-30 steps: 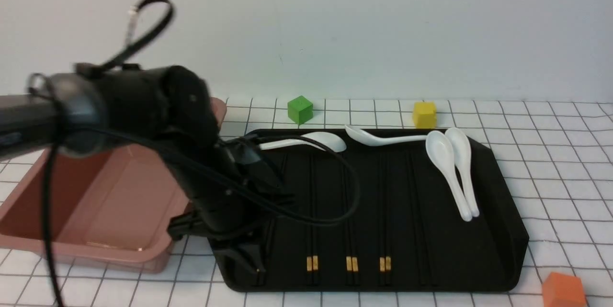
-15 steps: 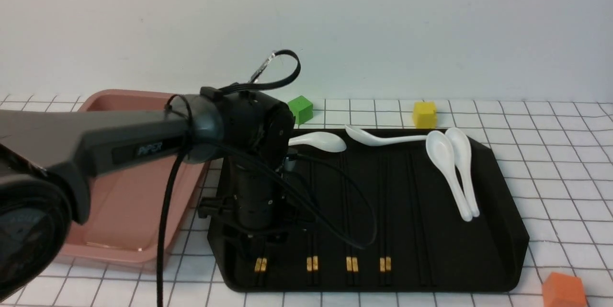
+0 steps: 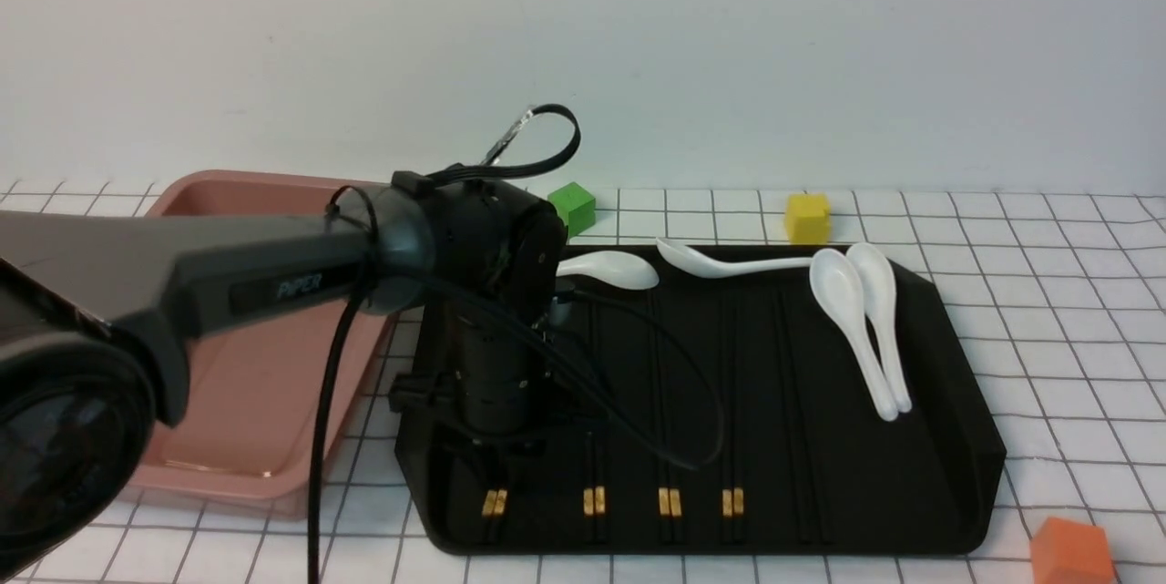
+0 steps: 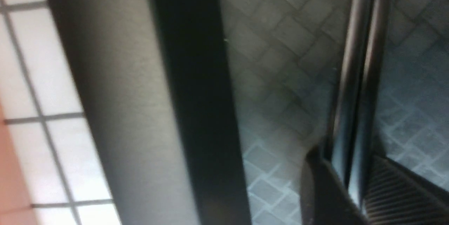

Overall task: On white black tablecloth take chopsticks from black tray and put them in box.
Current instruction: 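Reach over to the black tray and grasp a pair of chopsticks with the left gripper, then place the chopsticks into the pink bin with the left gripper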

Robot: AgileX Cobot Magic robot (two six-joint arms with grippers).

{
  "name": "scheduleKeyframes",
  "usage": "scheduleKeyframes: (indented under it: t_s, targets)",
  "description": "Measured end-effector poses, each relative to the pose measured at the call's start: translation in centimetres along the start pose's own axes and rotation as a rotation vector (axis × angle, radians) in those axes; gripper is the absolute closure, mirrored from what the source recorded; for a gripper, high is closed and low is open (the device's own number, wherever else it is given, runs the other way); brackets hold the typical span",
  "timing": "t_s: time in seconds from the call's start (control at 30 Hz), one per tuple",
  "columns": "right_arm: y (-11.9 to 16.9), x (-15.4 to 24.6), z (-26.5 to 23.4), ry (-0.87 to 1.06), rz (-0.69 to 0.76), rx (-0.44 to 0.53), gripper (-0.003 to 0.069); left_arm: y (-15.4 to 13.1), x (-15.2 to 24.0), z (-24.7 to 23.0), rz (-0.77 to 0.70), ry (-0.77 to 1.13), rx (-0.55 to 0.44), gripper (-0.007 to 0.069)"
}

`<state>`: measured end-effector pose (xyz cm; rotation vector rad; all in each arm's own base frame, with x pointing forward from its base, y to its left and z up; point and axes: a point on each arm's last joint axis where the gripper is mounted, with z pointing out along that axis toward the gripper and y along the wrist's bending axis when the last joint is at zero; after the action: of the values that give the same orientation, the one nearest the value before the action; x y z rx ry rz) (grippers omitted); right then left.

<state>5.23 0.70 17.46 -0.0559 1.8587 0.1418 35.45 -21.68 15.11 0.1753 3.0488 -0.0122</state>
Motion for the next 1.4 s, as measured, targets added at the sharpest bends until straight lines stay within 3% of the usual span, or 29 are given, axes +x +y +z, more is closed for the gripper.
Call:
scheduleKeyframes:
  t_s: [0.03,0.27,0.4,0.47,0.53,0.63,0.8,0.97,1.2,1.4]
  targets:
    - [0.0,0.0,0.0,0.000,0.000,0.000,0.0419,-0.1,0.0,0.0,-0.010,0.005,0.008,0.0509]
    - [0.0,0.0,0.0,0.000,0.000,0.000,0.0419,-0.4,0.4,-2.1,-0.075,-0.009,0.091,0.0505]
    - [0.0,0.0,0.0,0.000,0.000,0.000,0.0419,0.4,1.6,-10.1,-0.088,-0.147,0.180,0.0505]
    - [0.0,0.0,0.0,0.000,0.000,0.000,0.0419,1.8,2.2,-13.4,-0.095,-0.209,0.187,0.0505]
    - [0.0,0.0,0.0,0.000,0.000,0.000,0.0419,4.9,3.1,-17.1,-0.114,-0.272,0.165,0.0505]
    - [0.0,0.0,0.0,0.000,0.000,0.000,0.0419,9.2,3.6,-18.7,-0.141,-0.287,0.096,0.0505]
    - [0.0,0.0,0.0,0.000,0.000,0.000,0.0419,16.3,3.5,-15.9,-0.225,-0.215,0.032,0.0505]
    - [0.0,0.0,0.0,0.000,0.002,-0.001,0.0419,20.6,2.0,-11.2,-0.314,-0.255,0.014,0.0505]
    - [0.0,0.0,0.0,0.000,0.002,-0.001,0.0419,22.0,0.3,-6.2,-0.296,-0.221,-0.040,0.0496]
    - [0.0,0.0,0.0,0.000,0.002,-0.001,0.0419,22.1,0.5,-5.4,-0.290,-0.132,-0.052,0.0408]
